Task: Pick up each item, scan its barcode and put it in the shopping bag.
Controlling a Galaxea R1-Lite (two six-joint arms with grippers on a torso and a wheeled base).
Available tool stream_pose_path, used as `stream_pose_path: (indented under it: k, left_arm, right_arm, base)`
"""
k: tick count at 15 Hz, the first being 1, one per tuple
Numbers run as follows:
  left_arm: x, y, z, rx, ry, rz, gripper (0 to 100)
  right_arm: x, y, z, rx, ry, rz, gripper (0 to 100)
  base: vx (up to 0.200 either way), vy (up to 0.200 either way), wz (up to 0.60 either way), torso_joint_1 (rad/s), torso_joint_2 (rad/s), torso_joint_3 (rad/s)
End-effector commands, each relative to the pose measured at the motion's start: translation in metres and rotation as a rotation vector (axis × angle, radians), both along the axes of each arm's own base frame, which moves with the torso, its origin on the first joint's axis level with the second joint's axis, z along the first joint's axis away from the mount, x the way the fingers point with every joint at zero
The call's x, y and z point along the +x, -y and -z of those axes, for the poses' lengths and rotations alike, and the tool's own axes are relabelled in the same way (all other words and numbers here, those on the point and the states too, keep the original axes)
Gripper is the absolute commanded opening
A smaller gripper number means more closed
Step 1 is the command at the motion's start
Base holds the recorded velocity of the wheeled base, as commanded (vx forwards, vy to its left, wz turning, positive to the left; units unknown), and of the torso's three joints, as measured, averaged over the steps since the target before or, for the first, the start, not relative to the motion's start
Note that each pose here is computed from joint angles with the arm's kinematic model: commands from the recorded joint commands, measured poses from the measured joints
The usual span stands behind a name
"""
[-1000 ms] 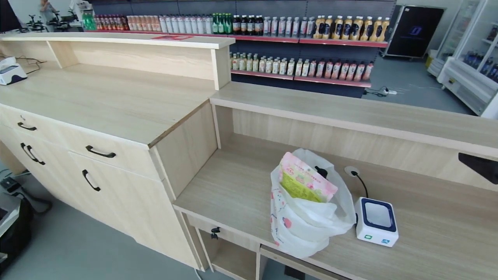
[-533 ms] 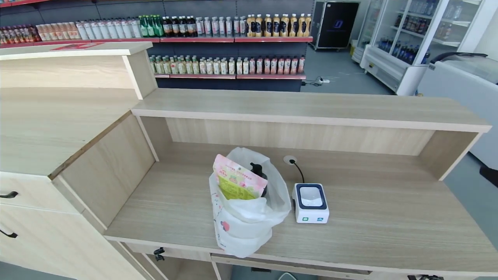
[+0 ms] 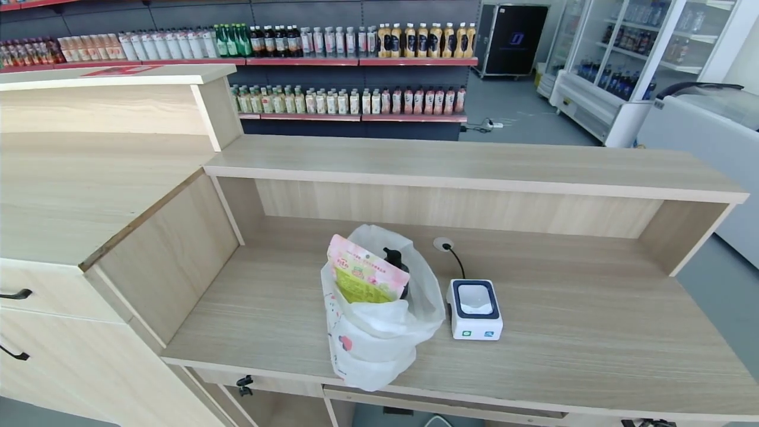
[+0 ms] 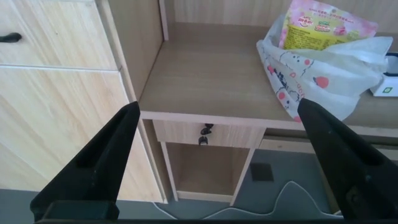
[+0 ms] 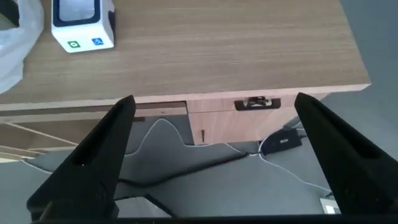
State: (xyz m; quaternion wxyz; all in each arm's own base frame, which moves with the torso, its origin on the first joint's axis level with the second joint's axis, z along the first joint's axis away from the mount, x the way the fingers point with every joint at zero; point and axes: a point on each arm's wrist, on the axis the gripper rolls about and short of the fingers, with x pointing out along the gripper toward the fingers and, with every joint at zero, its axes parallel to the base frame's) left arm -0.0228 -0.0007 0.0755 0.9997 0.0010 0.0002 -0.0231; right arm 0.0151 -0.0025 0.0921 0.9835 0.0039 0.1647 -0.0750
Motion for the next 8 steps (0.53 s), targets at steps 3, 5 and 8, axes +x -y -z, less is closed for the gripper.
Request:
stream_pose_path:
  k: [3,5,8]
  left_arm:
    - [0.0001,0.0,0.0,0.0,-0.001,0.0,100]
    - [0.0001,0.0,0.0,0.0,-0.001,0.0,100]
    - [0.0001,0.0,0.0,0.0,-0.001,0.0,100]
  right_arm:
    - [-0.0326,-0.0025,0.0156,0.016,0.256,-0.072,100]
    - [-0.0325,-0.0025,0.016,0.014,0.254,-0.074,100]
    - [-0.0326,-0.0025,0.0156,0.012,0.255,-0.074,100]
  base:
    - [0.0,0.0,0.0,0.0,0.0,0.0]
    - [0.0,0.0,0.0,0.0,0.0,0.0]
    - [0.0,0.0,0.0,0.0,0.0,0.0]
